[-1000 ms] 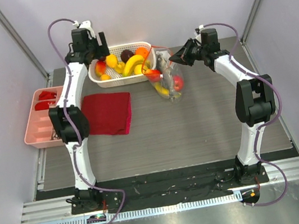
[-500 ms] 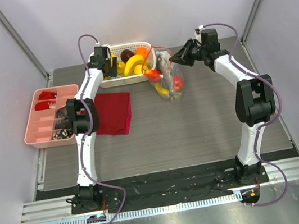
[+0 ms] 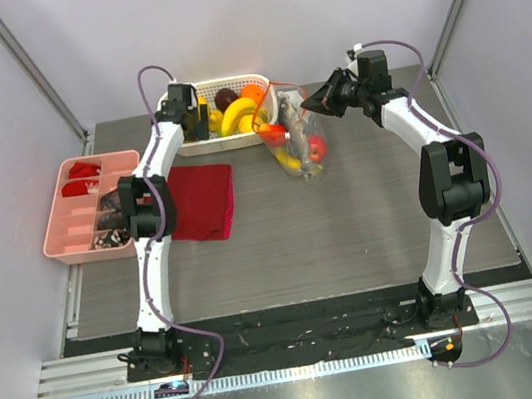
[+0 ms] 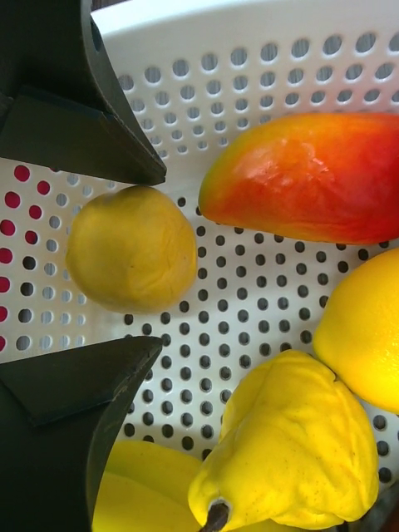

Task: Place the food in the zip-top bag and seal the zipper
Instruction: Pick up the fake fruit from the bin.

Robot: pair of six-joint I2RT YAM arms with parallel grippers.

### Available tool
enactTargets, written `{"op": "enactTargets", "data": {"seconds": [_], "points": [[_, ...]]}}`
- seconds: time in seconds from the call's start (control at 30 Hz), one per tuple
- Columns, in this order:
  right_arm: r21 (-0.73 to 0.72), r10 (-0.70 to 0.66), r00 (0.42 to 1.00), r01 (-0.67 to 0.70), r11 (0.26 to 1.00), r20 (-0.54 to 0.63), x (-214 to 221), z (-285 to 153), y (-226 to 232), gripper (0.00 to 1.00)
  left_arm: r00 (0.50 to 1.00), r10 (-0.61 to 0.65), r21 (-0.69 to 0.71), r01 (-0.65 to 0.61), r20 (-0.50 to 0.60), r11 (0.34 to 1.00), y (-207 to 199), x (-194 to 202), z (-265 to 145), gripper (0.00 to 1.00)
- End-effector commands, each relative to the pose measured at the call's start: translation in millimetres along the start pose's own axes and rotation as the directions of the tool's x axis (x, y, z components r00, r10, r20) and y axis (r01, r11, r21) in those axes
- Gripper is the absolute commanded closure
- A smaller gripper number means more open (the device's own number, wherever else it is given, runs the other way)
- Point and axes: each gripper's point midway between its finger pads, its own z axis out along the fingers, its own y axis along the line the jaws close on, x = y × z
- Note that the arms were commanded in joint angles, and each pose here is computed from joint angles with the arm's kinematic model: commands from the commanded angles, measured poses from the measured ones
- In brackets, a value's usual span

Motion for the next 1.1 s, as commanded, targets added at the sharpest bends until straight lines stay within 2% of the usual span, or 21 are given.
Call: {"op": "enactTargets", "data": {"seconds": [0.0, 0.2, 0.23, 0.33, 0.43, 0.6, 0.7, 0.77, 0.8, 0.97, 1.07], "points": [[-0.063, -0.07, 0.996, 0.074, 0.995, 0.057, -18, -17, 37, 0.99, 0.999, -0.037, 0.008, 0.037, 0.0, 0.999, 0, -3, 0, 0.24], [-0.062, -0.07, 0.996, 0.074, 0.995, 0.053, -17, -17, 36, 0.99, 0.997, -0.04, 0.018, 0.039, 0.066, 0.999, -1, -24, -3, 0.34], [-0.064, -0.073, 0.996, 0.076, 0.995, 0.052, -16, -17, 37, 0.99, 0.997, -0.038, 0.017, 0.036, 0.073, 0.999, 0, -27, -5, 0.4], [-0.069, -0.076, 0.996, 0.08, 0.994, 0.054, -17, -20, 39, 0.99, 0.991, -0.046, 0.006, 0.046, 0.126, 0.999, 6, -47, -21, 0.51], [-0.067, -0.077, 0.996, 0.08, 0.995, 0.054, -17, -21, 38, 0.99, 0.98, -0.05, -0.012, 0.053, 0.192, 0.999, 14, -67, -36, 0.53], [-0.073, -0.08, 0.995, 0.083, 0.994, 0.052, -17, -22, 40, 0.99, 0.925, -0.07, 0.006, 0.073, 0.374, 0.997, 24, -128, -98, 0.54], [-0.075, -0.084, 0.995, 0.087, 0.993, 0.048, -15, -22, 40, 0.99, 0.879, -0.134, 0.157, 0.068, 0.457, 0.985, 6, -161, -147, 0.54], [-0.073, -0.081, 0.996, 0.084, 0.994, 0.046, -14, -22, 40, 0.99, 0.859, -0.197, 0.332, 0.034, 0.472, 0.943, -26, -173, -175, 0.53], [-0.073, -0.082, 0.996, 0.085, 0.994, 0.044, -13, -22, 39, 0.99, 0.844, -0.214, 0.376, 0.016, 0.491, 0.927, -35, -182, -196, 0.53], [-0.077, -0.086, 0.995, 0.089, 0.993, 0.042, -13, -22, 40, 0.99, 0.831, -0.289, 0.595, -0.062, 0.475, 0.801, -104, -190, -254, 0.51], [-0.077, -0.083, 0.996, 0.087, 0.993, 0.044, -13, -23, 41, 0.99, 0.846, -0.287, 0.67, -0.107, 0.449, 0.735, -142, -182, -273, 0.51]]}}
